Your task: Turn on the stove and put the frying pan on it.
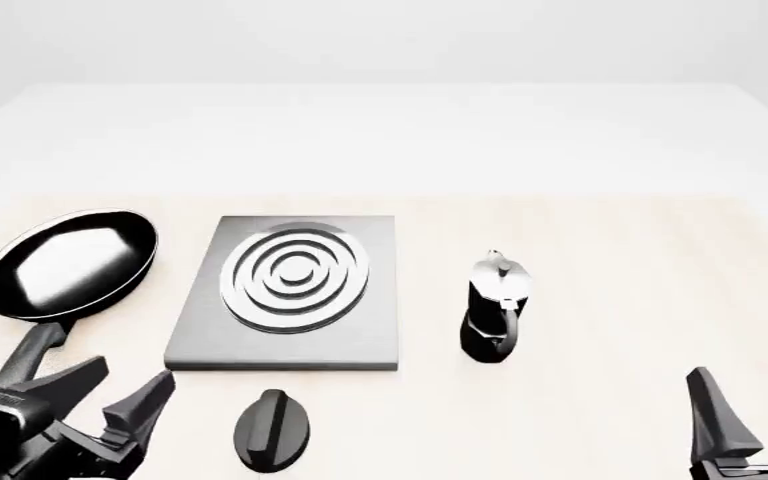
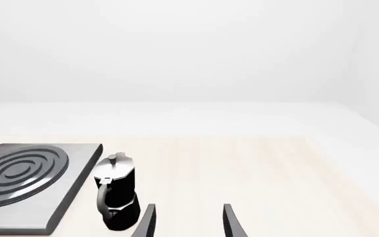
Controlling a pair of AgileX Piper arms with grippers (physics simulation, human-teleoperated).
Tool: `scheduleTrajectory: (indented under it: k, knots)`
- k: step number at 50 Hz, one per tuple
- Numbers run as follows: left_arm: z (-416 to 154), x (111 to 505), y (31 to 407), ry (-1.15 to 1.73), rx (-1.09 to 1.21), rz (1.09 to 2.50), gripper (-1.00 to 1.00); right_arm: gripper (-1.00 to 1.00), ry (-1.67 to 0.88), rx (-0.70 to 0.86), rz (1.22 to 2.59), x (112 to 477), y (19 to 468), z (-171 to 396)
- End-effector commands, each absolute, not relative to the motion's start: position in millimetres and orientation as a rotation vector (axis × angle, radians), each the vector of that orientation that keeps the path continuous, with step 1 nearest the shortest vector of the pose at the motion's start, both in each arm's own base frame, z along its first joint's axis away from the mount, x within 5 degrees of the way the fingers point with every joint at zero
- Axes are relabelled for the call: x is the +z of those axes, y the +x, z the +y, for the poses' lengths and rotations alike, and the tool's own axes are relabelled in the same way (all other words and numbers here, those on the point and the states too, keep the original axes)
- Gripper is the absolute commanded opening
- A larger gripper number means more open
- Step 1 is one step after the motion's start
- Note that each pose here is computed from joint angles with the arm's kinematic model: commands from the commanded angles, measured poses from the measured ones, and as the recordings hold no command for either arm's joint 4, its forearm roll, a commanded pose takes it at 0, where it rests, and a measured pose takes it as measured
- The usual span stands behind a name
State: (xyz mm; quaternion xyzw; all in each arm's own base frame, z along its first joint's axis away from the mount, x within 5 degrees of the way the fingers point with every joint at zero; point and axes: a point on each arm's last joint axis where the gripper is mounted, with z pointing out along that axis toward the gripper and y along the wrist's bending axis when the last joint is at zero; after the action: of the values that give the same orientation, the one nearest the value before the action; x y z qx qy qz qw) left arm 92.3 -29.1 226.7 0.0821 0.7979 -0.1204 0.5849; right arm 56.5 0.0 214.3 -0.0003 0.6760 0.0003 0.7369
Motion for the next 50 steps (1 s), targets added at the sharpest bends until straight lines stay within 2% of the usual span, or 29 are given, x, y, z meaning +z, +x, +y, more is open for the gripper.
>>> scheduleTrajectory:
  k: [1, 50]
  knots:
    - [-42, 216, 102, 0.248, -0.351, 1.967, 1.0, 1.0, -0.001, 0.001, 1.485, 214, 57, 0]
    - [-78, 181, 114, 0.325, -0.526, 2.128, 1.0, 1.0, -0.001, 0.001, 1.484, 214, 57, 0]
